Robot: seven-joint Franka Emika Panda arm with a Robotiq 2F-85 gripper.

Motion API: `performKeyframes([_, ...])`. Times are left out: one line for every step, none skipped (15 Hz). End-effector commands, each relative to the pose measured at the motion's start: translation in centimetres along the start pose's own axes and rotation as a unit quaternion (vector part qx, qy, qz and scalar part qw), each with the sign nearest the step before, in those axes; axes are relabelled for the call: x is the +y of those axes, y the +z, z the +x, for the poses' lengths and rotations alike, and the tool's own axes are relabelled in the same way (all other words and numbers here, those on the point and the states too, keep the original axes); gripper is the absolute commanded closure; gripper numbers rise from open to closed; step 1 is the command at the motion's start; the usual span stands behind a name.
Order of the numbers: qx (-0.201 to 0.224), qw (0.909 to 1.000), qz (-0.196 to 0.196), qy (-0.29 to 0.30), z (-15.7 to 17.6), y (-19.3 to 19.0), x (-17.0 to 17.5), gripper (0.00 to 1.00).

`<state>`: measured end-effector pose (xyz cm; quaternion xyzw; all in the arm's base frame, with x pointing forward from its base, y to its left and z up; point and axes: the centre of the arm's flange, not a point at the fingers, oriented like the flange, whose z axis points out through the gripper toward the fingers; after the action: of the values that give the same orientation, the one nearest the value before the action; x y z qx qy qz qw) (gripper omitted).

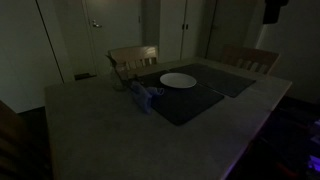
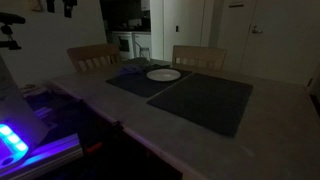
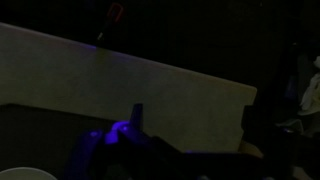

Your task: Use the cloth to wipe the plate

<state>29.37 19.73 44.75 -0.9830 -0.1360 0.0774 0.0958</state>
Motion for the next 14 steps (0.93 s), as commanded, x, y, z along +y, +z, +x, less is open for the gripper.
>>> performKeyframes([0.000, 1.0000, 0.000, 0.000, 0.0, 0.0, 0.0, 0.00])
performKeyframes([0.000, 1.0000, 0.000, 0.000, 0.0, 0.0, 0.0, 0.00])
performKeyframes([0.000, 1.0000, 0.002, -0.004, 0.3, 0.0, 0.3, 0.00])
performKeyframes([0.000, 1.0000, 0.002, -0.006, 0.7, 0.1, 0.6, 0.00])
performKeyframes([0.002, 1.0000, 0.002, -0.008, 1.2, 0.1, 1.1, 0.00])
performKeyframes([0.002, 0.9999, 0.003, -0.015, 1.9, 0.1, 1.7, 0.00])
performKeyframes([-0.001, 0.9998, 0.002, -0.019, 2.3, 0.1, 2.3, 0.00])
performKeyframes([-0.009, 0.9996, -0.001, -0.026, 3.1, 0.2, 2.9, 0.00])
performKeyframes([-0.014, 0.9993, -0.002, -0.034, 3.8, 0.4, 3.5, 0.00])
performKeyframes([-0.021, 0.9987, -0.004, -0.046, 5.0, 0.6, 4.4, 0.00])
performKeyframes([-0.024, 0.9980, -0.004, -0.058, 6.0, 0.9, 5.2, 0.00])
performKeyframes([-0.027, 0.9972, -0.004, -0.070, 7.1, 1.1, 5.9, 0.00])
performKeyframes([-0.030, 0.9962, -0.001, -0.083, 8.4, 1.3, 6.6, 0.00])
performKeyframes([-0.030, 0.9949, 0.000, -0.097, 9.8, 1.8, 7.3, 0.00])
